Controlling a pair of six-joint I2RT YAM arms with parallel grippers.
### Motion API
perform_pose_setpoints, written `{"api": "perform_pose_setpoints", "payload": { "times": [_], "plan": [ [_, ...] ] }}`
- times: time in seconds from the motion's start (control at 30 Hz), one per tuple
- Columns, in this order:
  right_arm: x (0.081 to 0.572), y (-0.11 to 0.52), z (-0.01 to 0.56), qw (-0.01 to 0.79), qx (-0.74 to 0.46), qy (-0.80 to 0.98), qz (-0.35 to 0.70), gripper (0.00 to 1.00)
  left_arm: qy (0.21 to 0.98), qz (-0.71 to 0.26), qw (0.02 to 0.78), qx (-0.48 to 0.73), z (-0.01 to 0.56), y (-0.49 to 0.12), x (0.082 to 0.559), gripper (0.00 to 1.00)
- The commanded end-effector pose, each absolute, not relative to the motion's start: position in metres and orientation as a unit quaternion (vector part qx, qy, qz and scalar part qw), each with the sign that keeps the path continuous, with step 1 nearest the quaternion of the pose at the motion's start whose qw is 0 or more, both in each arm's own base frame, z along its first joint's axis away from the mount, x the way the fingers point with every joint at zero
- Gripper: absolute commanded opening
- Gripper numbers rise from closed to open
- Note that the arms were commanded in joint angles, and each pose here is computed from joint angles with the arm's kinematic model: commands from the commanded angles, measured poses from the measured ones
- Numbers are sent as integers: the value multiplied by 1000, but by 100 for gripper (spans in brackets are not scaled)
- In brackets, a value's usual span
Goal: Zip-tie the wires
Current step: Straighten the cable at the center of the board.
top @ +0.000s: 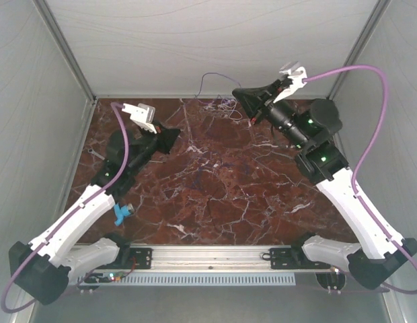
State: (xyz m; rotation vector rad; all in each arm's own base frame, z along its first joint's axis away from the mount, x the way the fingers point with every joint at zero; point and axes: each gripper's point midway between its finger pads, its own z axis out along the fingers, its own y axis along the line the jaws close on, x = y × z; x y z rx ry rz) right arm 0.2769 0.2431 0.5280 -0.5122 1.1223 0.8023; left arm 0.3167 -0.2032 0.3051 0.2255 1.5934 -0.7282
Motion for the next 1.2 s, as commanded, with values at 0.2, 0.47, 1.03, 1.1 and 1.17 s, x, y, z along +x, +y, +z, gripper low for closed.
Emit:
{"api": "perform_pose_setpoints", "payload": {
  "times": [0.2,0.47,1.03,1.1,1.17],
  "plan": [
    [315,200,335,565,-99,788,223,0,817,-215,521,121,266,-181,309,0],
    [278,170,265,440,-66,878,173,0,846,-146,495,132,250,-164,315,0],
    [250,166,195,320,-51,927,189,0,906,-72,390,145,179,-161,339,0],
    [252,166,188,311,-49,930,191,0,913,-61,377,144,168,-159,339,0],
    [254,168,181,300,-49,933,194,0,919,-51,365,141,157,-156,339,0]
  ]
}}
